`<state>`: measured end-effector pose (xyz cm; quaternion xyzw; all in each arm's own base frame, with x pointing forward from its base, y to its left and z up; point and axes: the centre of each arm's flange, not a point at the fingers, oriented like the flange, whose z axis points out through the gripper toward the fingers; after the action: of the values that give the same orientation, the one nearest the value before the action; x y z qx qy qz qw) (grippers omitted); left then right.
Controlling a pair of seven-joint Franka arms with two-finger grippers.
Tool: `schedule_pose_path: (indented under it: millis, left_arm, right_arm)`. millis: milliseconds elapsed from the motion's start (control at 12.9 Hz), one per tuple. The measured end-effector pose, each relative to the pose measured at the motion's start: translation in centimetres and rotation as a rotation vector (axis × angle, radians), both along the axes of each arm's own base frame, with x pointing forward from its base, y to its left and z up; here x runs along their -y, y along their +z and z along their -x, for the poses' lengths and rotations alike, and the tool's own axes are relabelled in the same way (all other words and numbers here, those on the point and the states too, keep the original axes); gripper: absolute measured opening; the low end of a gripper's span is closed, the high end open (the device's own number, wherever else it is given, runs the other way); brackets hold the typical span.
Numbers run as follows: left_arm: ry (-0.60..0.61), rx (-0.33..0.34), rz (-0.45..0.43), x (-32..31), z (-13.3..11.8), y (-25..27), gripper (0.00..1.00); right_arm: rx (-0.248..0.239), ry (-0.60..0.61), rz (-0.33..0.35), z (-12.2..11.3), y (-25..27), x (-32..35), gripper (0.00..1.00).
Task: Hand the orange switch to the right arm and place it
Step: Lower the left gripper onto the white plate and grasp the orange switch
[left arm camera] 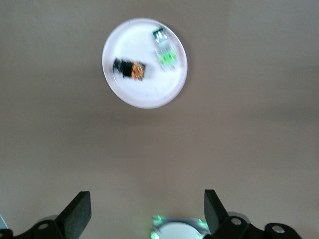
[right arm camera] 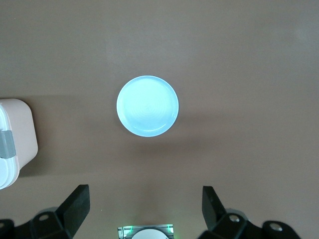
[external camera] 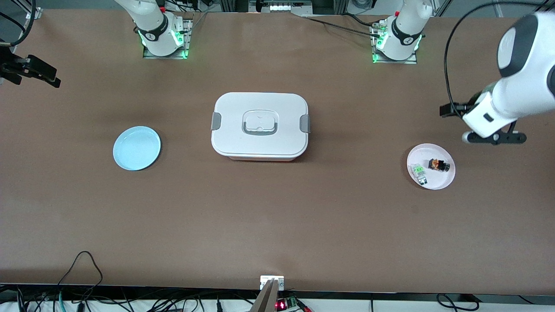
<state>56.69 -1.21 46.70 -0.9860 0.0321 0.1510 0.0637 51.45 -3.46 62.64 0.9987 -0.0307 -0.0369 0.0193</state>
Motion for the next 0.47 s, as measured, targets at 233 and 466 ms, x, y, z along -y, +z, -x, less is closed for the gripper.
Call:
schedule_pose_path:
  millis: [233,466]
  left_arm:
    - [-0.155,0.047,0.037,-1.7,-3.1,-5.4,1.00]
    - [-0.241,0.146,0.068,-4.1,-3.3,-12.2,1.00]
  right_arm:
    - [0.001,0.000,0.001,0.0,0.0,0.0,1.00]
    - [0.002,0.000,0.001,0.0,0.1,0.0,1.00]
